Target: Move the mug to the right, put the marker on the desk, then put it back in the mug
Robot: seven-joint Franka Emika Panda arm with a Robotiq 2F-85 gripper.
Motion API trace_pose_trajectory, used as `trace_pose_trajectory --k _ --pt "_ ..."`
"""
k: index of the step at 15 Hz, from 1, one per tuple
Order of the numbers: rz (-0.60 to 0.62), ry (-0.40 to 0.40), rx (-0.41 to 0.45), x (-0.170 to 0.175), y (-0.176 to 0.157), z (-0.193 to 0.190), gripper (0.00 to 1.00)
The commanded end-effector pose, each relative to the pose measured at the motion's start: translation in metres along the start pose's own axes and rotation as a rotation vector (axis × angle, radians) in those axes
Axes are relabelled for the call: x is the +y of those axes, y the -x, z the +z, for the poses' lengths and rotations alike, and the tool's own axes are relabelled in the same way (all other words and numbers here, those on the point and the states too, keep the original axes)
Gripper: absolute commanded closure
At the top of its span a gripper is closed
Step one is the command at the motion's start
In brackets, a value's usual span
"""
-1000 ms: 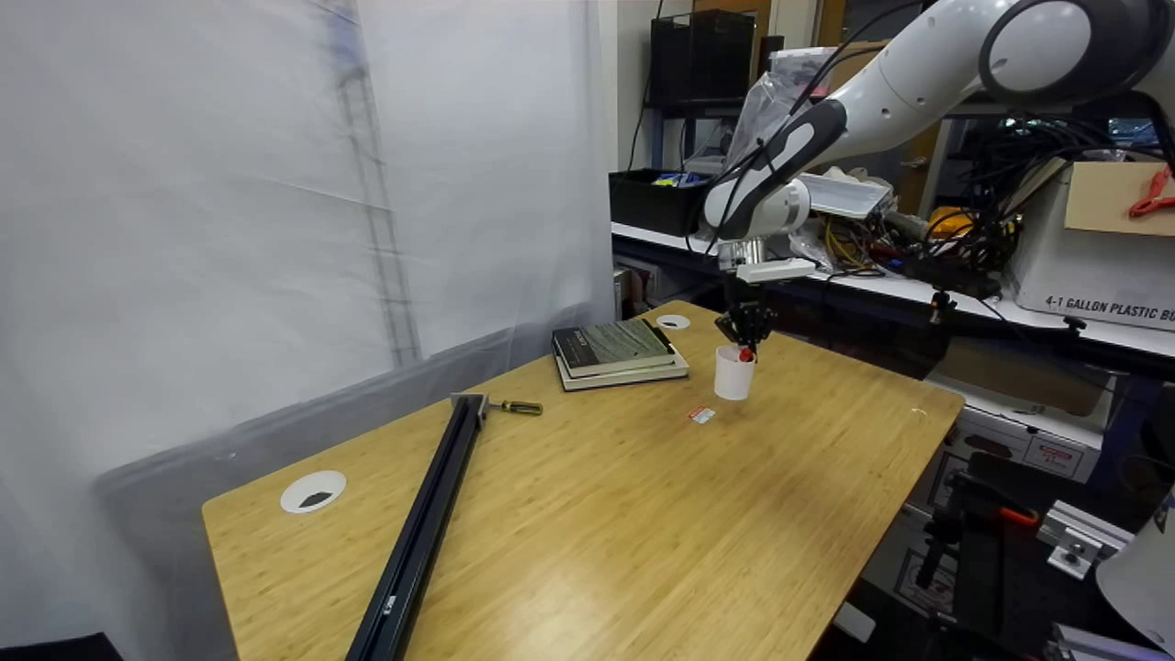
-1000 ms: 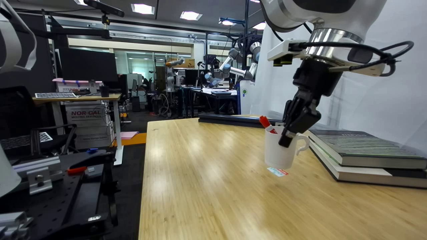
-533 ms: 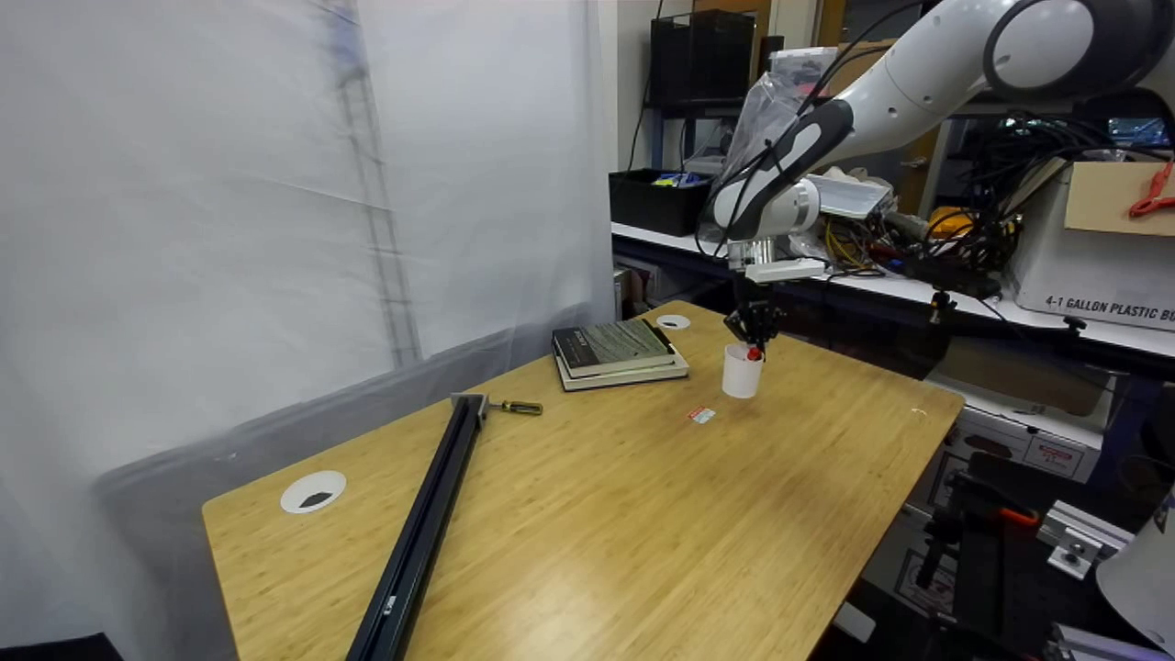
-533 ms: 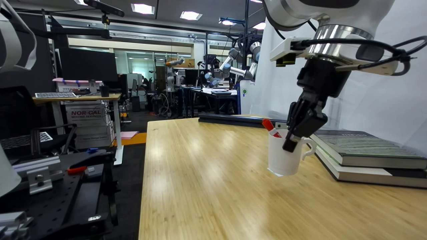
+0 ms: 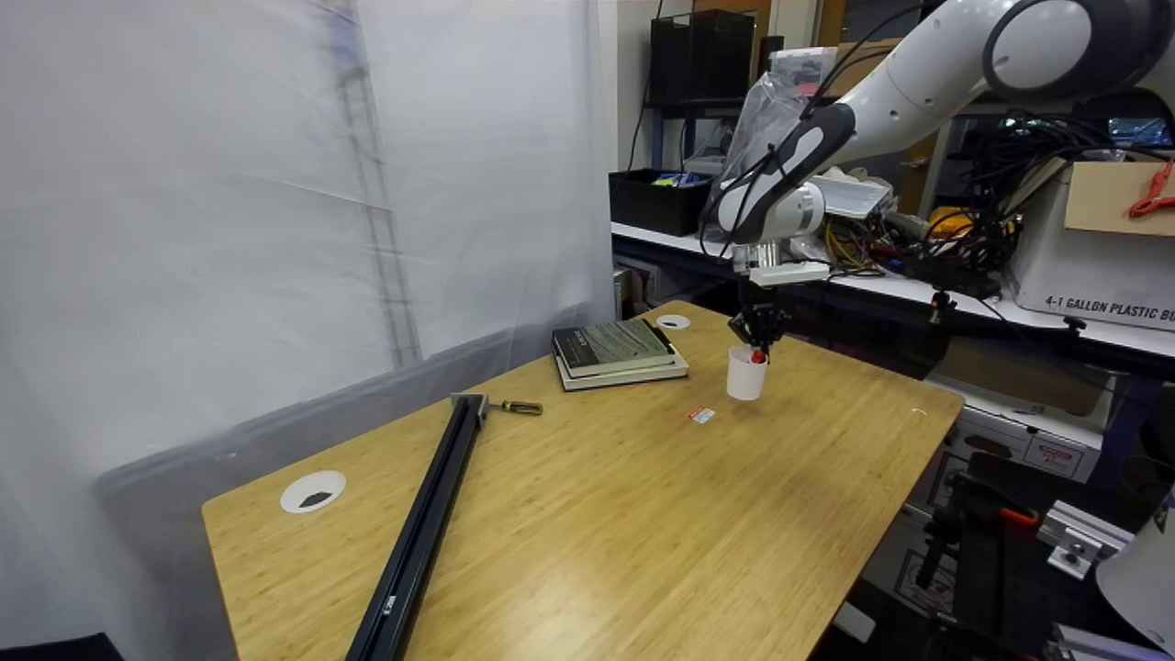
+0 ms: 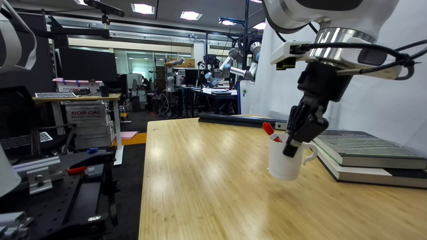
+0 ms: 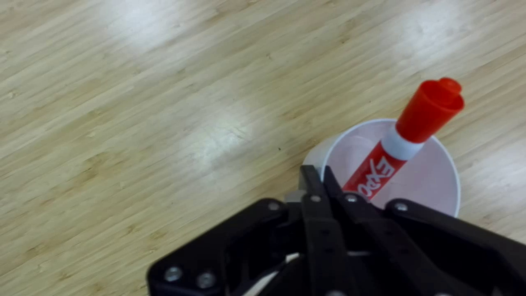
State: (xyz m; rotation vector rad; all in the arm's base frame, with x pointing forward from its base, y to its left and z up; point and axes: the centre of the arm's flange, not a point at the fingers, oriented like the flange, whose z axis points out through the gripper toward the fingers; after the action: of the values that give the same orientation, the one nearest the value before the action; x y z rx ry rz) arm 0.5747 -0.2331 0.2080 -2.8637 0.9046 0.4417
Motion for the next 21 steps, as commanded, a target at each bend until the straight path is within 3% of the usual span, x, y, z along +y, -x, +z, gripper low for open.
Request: trace_pose_trajectory --k 1,21 --pt "-0.007 -0.017 0.019 0.0 0.001 0.0 0.99" --pt "-0.014 -0.009 0.012 -0.006 -0.009 0.02 0.99"
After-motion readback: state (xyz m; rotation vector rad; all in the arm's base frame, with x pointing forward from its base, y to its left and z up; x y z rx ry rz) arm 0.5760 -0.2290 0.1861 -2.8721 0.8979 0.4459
